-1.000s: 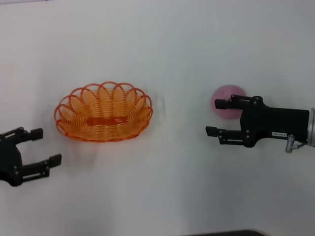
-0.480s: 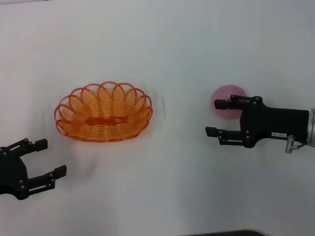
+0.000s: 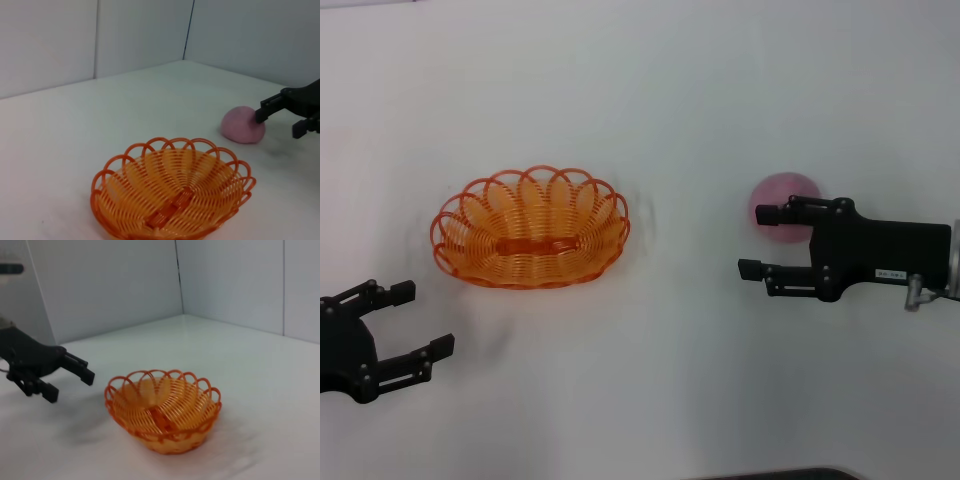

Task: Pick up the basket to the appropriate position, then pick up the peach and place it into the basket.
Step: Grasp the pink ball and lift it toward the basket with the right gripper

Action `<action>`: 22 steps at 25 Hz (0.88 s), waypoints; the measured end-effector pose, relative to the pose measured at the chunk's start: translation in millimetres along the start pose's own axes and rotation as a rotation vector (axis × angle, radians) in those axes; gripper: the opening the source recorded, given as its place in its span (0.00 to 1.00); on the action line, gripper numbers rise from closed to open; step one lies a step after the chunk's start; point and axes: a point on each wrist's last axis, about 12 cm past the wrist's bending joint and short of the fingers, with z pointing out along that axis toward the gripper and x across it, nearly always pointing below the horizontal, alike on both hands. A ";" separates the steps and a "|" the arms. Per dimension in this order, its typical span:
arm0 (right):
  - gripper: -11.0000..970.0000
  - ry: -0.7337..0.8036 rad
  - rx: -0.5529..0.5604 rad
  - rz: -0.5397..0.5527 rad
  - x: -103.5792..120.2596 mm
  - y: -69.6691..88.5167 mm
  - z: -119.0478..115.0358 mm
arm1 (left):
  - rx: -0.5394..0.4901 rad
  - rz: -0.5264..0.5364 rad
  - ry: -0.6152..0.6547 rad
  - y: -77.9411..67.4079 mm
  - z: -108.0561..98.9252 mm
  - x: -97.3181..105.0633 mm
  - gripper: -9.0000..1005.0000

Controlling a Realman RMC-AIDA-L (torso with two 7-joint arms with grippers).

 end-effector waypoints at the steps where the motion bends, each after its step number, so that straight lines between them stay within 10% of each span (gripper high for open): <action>1: 0.80 -0.004 -0.013 0.025 -2.5 -0.4 -1.3 | -0.001 0.000 0.000 0.1 -0.1 0.1 0.82; 11: 0.80 0.144 -0.160 0.408 -52.0 -17.5 -18.7 | -0.009 -0.002 0.004 1.4 -0.8 -0.1 0.82; 22: 0.82 0.380 -0.028 0.478 -108.7 -44.0 -21.6 | -0.011 -0.001 0.010 2.3 -1.8 0.0 0.83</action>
